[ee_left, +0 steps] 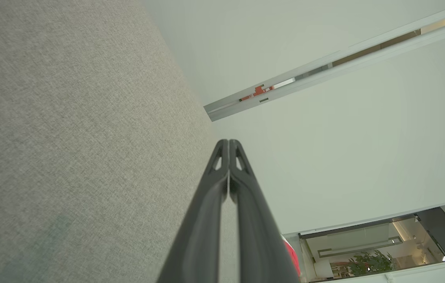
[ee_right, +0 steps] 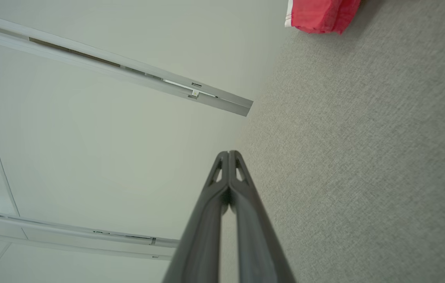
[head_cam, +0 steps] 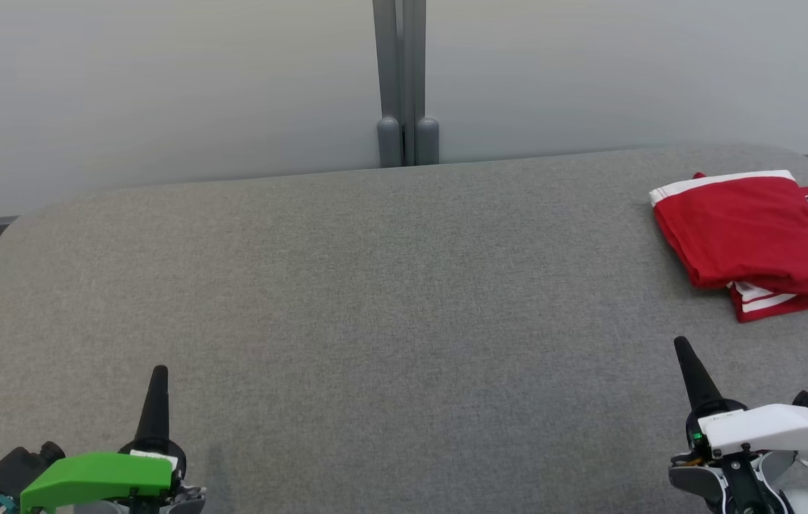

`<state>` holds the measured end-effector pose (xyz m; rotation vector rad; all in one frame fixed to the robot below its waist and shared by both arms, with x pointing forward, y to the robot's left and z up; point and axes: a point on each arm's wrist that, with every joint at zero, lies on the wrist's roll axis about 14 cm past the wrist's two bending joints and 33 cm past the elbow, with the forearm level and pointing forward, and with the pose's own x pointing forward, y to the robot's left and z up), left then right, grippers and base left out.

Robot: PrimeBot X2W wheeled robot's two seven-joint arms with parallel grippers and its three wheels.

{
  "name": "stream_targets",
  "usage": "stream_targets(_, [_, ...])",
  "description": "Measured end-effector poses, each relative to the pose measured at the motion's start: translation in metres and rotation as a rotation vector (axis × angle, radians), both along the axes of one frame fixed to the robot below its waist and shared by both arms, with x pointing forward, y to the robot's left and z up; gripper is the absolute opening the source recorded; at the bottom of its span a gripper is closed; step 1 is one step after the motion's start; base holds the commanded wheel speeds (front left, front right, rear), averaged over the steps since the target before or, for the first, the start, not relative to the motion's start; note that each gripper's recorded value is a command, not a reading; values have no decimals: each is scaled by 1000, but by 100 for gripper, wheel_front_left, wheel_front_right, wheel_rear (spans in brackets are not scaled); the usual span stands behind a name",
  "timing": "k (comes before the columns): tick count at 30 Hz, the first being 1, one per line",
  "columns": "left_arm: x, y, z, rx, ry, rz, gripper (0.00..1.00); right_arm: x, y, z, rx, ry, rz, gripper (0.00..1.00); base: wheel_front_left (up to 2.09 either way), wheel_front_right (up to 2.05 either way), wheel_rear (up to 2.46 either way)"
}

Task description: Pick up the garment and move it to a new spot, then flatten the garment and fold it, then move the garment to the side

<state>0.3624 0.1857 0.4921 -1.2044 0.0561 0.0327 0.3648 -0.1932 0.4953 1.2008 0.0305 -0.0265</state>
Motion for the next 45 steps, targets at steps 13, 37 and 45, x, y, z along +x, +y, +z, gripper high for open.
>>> stream_targets(13, [7, 4, 2, -115, -6, 7, 0, 6, -2, 2, 114, -3, -4, 0, 0, 0, 0])
stream_targets(37, [19, 11, 9, -293, -32, 15, 0, 18, -6, 8, 294, -22, -6, 0, 0, 0, 0])
stream_targets(45, [23, 13, 11, -346, -43, 17, 0, 21, -7, 9, 349, -27, -5, 0, 0, 0, 0])
